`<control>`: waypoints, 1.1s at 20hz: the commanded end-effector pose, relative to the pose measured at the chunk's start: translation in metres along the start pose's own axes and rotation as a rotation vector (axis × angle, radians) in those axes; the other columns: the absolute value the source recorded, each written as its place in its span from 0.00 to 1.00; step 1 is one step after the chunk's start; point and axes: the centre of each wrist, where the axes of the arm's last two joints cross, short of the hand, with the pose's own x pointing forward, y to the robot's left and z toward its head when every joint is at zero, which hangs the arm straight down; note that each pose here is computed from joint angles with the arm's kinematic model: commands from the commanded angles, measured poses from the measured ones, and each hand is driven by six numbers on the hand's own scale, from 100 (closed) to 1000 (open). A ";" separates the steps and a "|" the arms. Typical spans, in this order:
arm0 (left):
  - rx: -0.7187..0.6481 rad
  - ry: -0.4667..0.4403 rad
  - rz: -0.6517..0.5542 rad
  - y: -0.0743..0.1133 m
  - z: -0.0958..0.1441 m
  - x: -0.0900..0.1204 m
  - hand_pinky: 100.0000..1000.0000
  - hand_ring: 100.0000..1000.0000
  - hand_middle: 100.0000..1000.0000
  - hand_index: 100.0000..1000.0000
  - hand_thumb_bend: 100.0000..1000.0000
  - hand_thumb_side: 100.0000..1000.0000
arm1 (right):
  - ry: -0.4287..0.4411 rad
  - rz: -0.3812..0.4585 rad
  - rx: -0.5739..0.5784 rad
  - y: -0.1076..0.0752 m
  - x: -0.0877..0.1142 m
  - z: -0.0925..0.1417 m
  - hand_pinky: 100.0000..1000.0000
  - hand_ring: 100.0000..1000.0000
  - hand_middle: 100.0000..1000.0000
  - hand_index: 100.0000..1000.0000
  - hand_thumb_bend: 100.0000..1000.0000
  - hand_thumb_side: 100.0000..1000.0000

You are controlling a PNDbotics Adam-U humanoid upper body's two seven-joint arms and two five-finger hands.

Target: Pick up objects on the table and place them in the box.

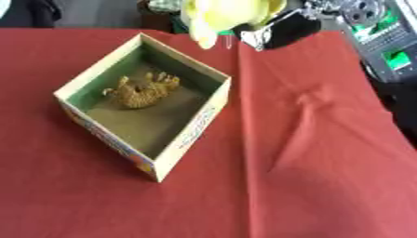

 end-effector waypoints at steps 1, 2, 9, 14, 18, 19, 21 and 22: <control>-0.010 -0.023 0.012 -0.001 -0.004 0.005 0.73 0.57 0.64 0.74 0.00 0.88 | -0.006 0.010 0.003 -0.003 0.003 -0.014 0.56 0.63 0.30 0.41 0.00 0.20; -0.012 -0.023 0.014 -0.001 -0.004 0.005 0.73 0.57 0.64 0.74 0.00 0.88 | -0.006 0.004 0.010 0.000 0.003 -0.020 0.56 0.63 0.30 0.41 0.00 0.20; -0.018 -0.026 0.031 -0.005 -0.005 0.006 0.73 0.57 0.64 0.74 0.00 0.88 | -0.001 -0.014 0.057 0.025 0.004 -0.056 0.56 0.63 0.30 0.42 0.00 0.21; -0.023 -0.030 0.042 -0.007 -0.006 0.007 0.73 0.57 0.64 0.74 0.00 0.88 | -0.011 0.012 0.117 0.048 0.005 -0.077 0.56 0.65 0.33 0.44 0.00 0.24; -0.026 -0.030 0.051 -0.009 -0.007 0.008 0.73 0.57 0.64 0.74 0.00 0.88 | -0.016 0.028 0.159 0.065 0.004 -0.089 0.56 0.65 0.35 0.46 0.00 0.24; -0.027 -0.031 0.052 -0.009 -0.007 0.008 0.73 0.57 0.64 0.74 0.00 0.88 | -0.018 0.036 0.165 0.069 0.005 -0.092 0.56 0.66 0.35 0.46 0.00 0.24; -0.028 -0.031 0.055 -0.010 -0.007 0.008 0.73 0.57 0.64 0.74 0.00 0.88 | -0.016 0.058 0.179 0.076 0.006 -0.096 0.56 0.67 0.37 0.48 0.00 0.24; -0.029 -0.031 0.057 -0.010 -0.007 0.008 0.73 0.57 0.64 0.74 0.00 0.88 | -0.013 0.069 0.188 0.080 0.006 -0.097 0.56 0.67 0.37 0.48 0.00 0.24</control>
